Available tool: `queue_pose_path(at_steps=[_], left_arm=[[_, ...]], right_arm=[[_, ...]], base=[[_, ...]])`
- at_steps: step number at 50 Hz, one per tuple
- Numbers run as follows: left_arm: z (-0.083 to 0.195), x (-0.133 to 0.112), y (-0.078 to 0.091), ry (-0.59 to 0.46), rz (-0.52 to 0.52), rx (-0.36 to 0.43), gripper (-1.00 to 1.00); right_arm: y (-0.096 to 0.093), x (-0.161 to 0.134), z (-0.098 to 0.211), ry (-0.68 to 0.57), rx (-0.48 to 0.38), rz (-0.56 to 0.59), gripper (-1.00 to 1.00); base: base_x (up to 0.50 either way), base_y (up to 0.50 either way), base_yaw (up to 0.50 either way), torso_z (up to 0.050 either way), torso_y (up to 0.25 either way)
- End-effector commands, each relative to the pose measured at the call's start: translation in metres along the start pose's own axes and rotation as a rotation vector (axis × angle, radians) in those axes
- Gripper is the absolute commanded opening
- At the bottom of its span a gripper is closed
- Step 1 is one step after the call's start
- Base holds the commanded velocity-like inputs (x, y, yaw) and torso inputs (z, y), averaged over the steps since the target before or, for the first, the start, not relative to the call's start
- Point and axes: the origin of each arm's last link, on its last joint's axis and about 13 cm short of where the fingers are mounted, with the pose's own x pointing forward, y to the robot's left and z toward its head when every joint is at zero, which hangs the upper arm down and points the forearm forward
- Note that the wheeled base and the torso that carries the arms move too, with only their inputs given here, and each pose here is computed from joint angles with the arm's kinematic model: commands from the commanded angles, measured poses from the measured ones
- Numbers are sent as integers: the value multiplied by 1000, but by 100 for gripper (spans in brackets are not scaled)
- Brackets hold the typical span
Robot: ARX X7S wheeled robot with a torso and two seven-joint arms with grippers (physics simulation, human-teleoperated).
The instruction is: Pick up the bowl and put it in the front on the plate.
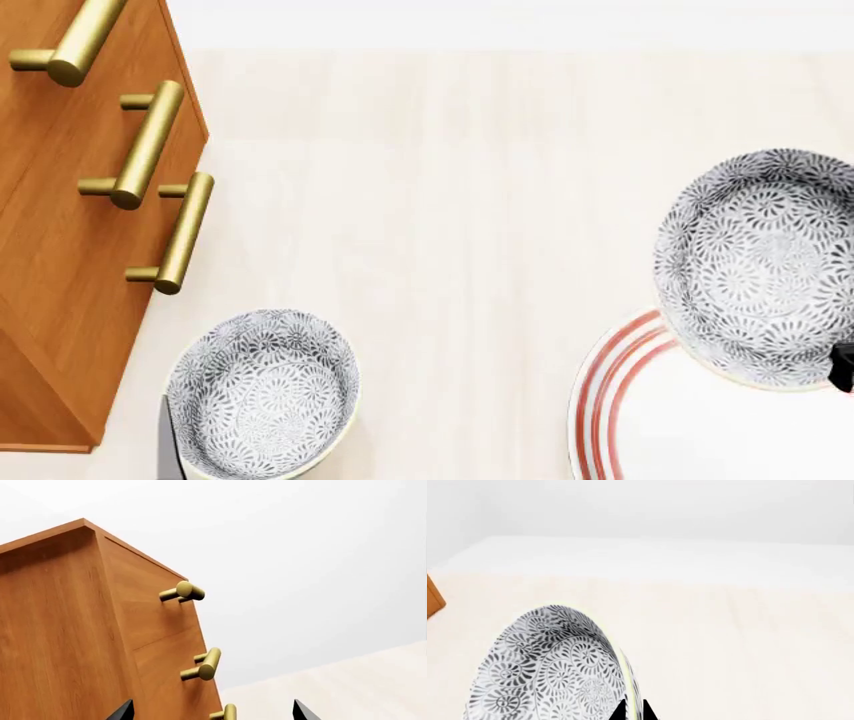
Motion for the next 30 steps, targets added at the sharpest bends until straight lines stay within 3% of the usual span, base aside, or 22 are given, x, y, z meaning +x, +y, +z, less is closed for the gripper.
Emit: queue_pose_path(at_steps=[1,13,20,30], left_arm=[[1,2,0,-5,-2,4,100],[-1,1,-1,2,-6,0,100],[-2,1,0,4,-6,2,100],[-2,1,-1,6,-8,3,100]], right_arm=[[-15,-2,-10,-4,-111,45,-100],[-11,-4,-28,26,-189,123,-100],[-5,-7,-37,43,-191,188,-100],[-9,-5,-44,62,-192,163,-100]], base=[[0,0,0,0,0],[0,0,0,0,1],[0,0,0,0,0],[0,0,0,0,0]])
